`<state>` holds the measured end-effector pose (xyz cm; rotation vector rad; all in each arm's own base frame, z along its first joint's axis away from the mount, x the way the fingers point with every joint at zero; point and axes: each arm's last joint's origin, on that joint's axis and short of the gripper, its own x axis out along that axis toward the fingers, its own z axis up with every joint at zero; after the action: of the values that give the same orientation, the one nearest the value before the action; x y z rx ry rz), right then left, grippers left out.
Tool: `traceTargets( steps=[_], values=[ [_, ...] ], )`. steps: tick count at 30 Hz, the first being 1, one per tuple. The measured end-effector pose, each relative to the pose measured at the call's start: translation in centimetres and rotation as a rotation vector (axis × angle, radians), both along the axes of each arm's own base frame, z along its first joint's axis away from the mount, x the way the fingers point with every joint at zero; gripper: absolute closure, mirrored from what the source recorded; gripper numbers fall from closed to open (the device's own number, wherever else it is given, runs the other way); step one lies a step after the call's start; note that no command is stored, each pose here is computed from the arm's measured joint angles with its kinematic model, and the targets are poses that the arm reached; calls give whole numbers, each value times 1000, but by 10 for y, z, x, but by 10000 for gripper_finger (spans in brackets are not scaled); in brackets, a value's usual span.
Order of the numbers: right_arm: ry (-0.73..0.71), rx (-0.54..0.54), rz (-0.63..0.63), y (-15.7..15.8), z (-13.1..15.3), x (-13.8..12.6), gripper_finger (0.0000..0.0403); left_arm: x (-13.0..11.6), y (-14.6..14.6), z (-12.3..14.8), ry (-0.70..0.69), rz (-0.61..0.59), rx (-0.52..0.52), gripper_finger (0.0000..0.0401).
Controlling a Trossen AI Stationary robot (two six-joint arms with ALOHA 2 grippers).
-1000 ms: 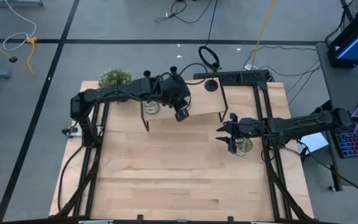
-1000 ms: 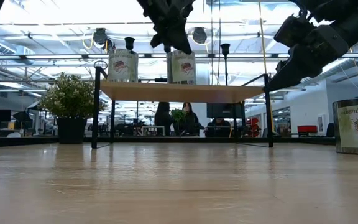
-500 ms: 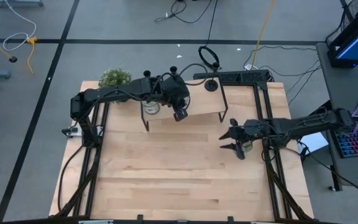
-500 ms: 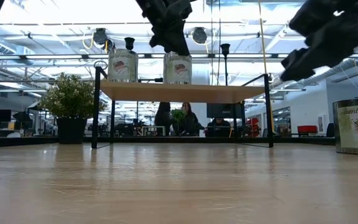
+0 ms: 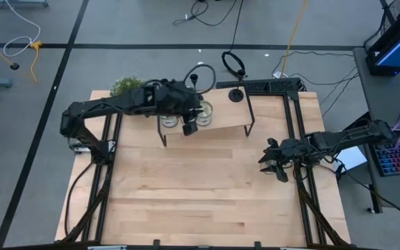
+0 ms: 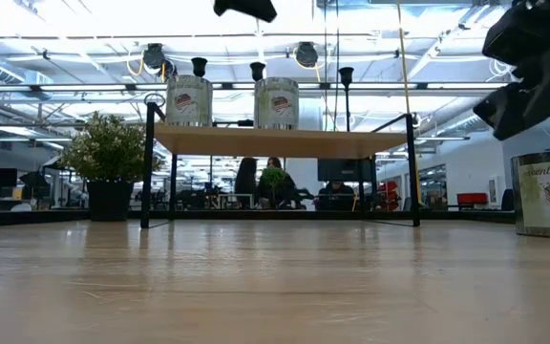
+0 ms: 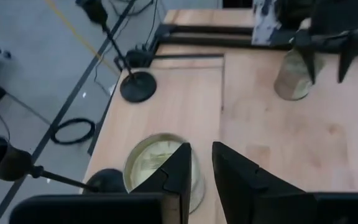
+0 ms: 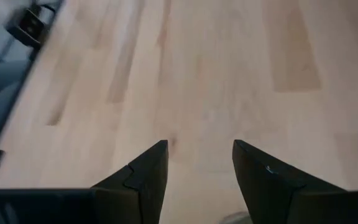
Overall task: Pick & Place candle stick holders
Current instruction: Put the silver scented candle on the shelf aligned with the silver scented candles
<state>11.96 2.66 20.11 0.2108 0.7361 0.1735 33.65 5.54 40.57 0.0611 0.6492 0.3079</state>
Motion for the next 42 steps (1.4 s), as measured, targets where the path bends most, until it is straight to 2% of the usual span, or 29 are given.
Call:
traceTargets(
  steps=[4,11,13,15,24,29,36,42],
  values=[
    [13,56,-14,4,1,-2,232,-8,-8,9,-27,-20,3,332],
    [-4,239,-98,10,22,-1,232,-4,-15,12,-65,-37,2,332],
    [1,309,-72,14,27,-1,232,-4,-16,11,-62,-41,3,332],
    [10,335,-11,19,30,-2,232,-3,-16,10,-59,-40,2,332],
    [67,373,40,31,28,-7,233,-3,-16,10,-59,-37,2,332],
    [137,392,-16,29,24,-9,249,-3,-16,10,-59,-37,2,332],
    [184,283,-201,21,15,-14,265,-3,-16,10,-56,-44,13,332],
    [225,305,-287,20,12,-15,265,-3,-15,10,-56,-41,14,332]
  ],
)
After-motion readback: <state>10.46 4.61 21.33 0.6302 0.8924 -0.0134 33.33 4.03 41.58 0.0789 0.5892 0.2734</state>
